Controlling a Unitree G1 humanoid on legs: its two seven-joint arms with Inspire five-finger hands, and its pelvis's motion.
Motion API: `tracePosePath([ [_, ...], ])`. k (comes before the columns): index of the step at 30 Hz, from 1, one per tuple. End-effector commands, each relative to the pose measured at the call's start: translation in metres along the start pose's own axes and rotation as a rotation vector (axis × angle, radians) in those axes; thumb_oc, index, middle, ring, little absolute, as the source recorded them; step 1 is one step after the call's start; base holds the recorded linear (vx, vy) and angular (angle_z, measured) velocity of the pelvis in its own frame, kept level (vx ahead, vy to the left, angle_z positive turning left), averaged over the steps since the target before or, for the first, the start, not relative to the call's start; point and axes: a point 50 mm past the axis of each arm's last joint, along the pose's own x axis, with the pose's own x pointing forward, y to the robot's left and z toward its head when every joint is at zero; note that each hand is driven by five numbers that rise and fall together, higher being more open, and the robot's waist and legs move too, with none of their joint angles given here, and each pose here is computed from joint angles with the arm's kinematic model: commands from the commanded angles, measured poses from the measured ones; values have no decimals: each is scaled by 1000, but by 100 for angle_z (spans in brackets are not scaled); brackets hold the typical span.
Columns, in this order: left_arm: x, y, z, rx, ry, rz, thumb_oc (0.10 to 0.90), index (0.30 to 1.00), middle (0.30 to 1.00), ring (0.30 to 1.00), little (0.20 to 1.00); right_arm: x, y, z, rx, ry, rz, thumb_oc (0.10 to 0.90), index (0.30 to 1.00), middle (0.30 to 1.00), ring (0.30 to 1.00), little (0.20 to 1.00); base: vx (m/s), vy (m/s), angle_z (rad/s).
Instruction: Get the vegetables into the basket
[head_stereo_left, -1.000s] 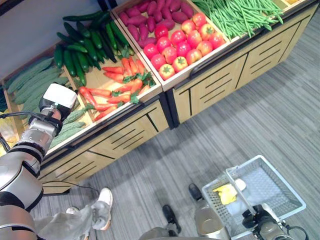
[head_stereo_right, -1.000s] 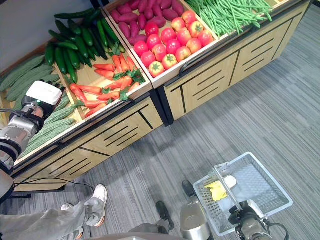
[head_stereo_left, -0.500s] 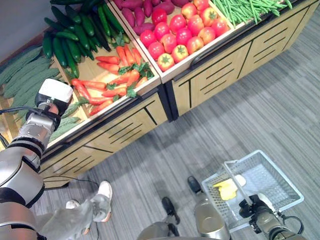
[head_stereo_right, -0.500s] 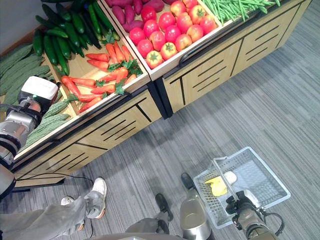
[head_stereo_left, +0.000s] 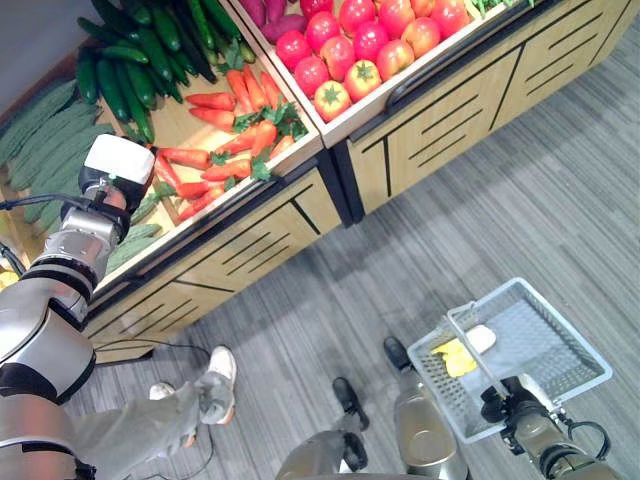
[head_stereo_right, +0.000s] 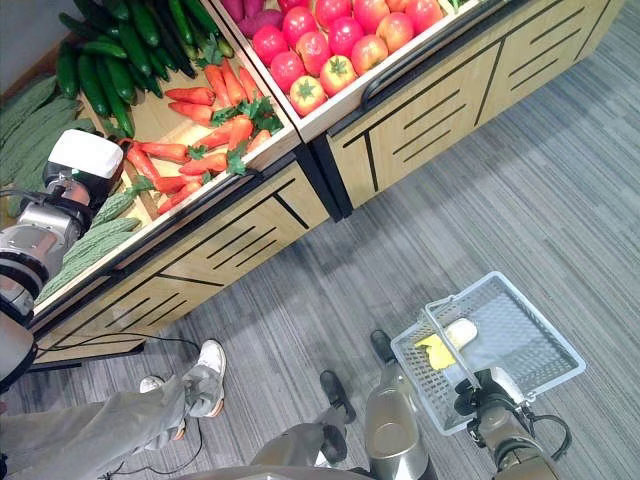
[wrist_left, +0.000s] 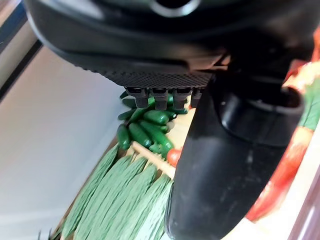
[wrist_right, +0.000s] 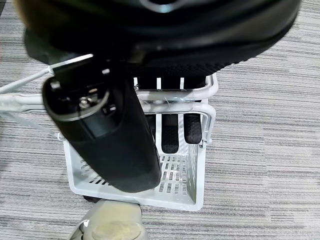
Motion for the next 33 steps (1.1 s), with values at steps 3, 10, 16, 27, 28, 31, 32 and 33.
tracePosePath([
  [3,4,48,-68,-45,289,135,900,1000,1000,1000,1000,-3,3,-16,-45,37,14,400,300,300,300,300,0,0,0],
  [10,3,50,-74,-80,318,144,900,1000,1000,1000,1000,-3,4,-14,-25,39,13,400,300,300,300,300,1,-33,-2],
  [16,1,43,-75,-88,323,118,900,1000,1000,1000,1000,-3,3,-14,-24,40,13,400,300,300,300,300,10,-26,-5],
  [27,5,50,-55,-168,257,202,900,1000,1000,1000,1000,-4,10,-15,-38,38,32,400,300,300,300,300,2,-3,1],
  [28,5,50,-55,-168,257,202,900,1000,1000,1000,1000,-4,10,-15,-39,38,32,400,300,300,300,300,1,-10,9],
  [31,6,54,-34,-206,179,243,900,1000,1000,1000,1000,-5,12,-20,-33,56,39,400,300,300,300,300,2,-25,14],
  [32,6,54,-26,-237,147,249,900,1000,1000,1000,1000,-6,14,-22,-26,64,45,400,300,300,300,300,7,-65,24],
  [33,2,60,-7,-306,65,296,900,1000,1000,1000,1000,-9,18,-31,-21,95,58,400,300,300,300,300,-10,-60,23],
])
